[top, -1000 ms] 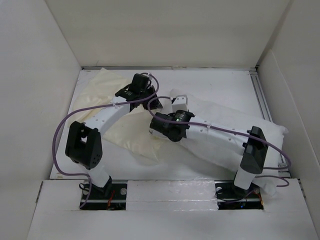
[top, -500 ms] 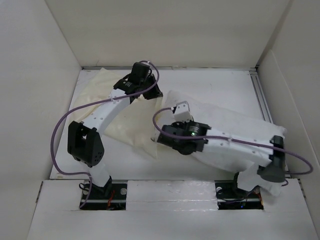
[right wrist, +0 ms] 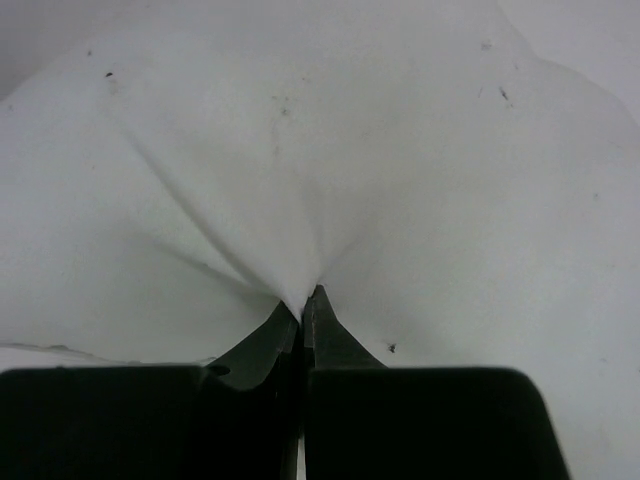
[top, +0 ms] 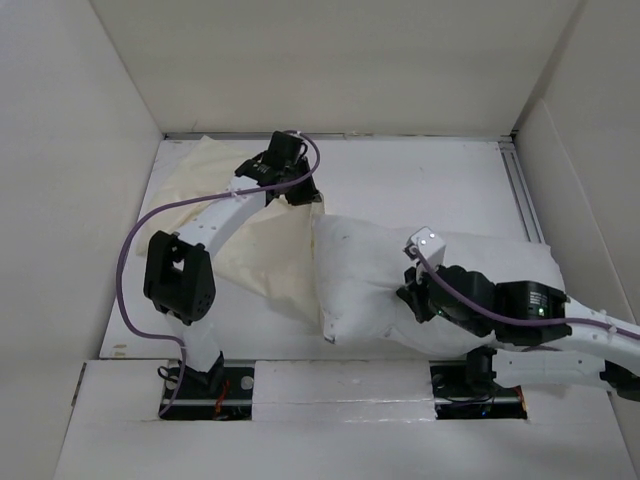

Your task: Put the pillow into the pillowcase

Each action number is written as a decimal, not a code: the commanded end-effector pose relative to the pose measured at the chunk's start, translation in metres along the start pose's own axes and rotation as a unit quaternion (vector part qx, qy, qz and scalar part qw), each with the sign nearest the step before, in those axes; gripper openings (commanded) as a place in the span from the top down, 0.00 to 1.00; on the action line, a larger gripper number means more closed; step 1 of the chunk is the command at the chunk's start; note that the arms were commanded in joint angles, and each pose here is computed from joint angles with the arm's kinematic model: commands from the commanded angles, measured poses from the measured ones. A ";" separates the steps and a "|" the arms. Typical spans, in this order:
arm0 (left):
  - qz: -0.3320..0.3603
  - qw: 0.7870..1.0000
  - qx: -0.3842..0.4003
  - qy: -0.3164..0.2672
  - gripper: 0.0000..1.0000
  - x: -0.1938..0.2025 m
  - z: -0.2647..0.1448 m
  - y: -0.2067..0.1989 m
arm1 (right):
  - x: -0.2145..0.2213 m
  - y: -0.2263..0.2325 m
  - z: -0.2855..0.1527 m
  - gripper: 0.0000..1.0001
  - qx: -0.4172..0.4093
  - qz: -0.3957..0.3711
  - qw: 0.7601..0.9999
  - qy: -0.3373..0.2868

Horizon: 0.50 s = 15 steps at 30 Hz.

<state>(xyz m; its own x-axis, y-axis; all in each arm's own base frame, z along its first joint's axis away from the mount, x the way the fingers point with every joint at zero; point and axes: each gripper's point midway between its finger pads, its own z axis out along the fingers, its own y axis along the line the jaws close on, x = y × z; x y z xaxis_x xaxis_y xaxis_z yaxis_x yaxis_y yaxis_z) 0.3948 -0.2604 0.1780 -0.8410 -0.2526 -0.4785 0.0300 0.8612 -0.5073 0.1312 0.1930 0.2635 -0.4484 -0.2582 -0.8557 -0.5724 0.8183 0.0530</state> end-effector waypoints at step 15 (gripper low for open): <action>0.023 0.999 0.013 -0.034 1.00 -0.012 -0.028 -0.007 | -0.003 0.019 0.019 1.00 -0.047 0.022 0.999 -0.010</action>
<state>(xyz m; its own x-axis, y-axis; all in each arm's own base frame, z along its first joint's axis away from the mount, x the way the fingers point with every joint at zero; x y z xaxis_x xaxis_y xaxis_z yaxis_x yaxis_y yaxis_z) 0.3929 -0.2571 0.1759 -0.8401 -0.2356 -0.4886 0.0410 0.8706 -0.4904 0.1154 0.2106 0.2427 -0.4596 -0.3040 -0.8345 -0.6784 0.7266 0.1089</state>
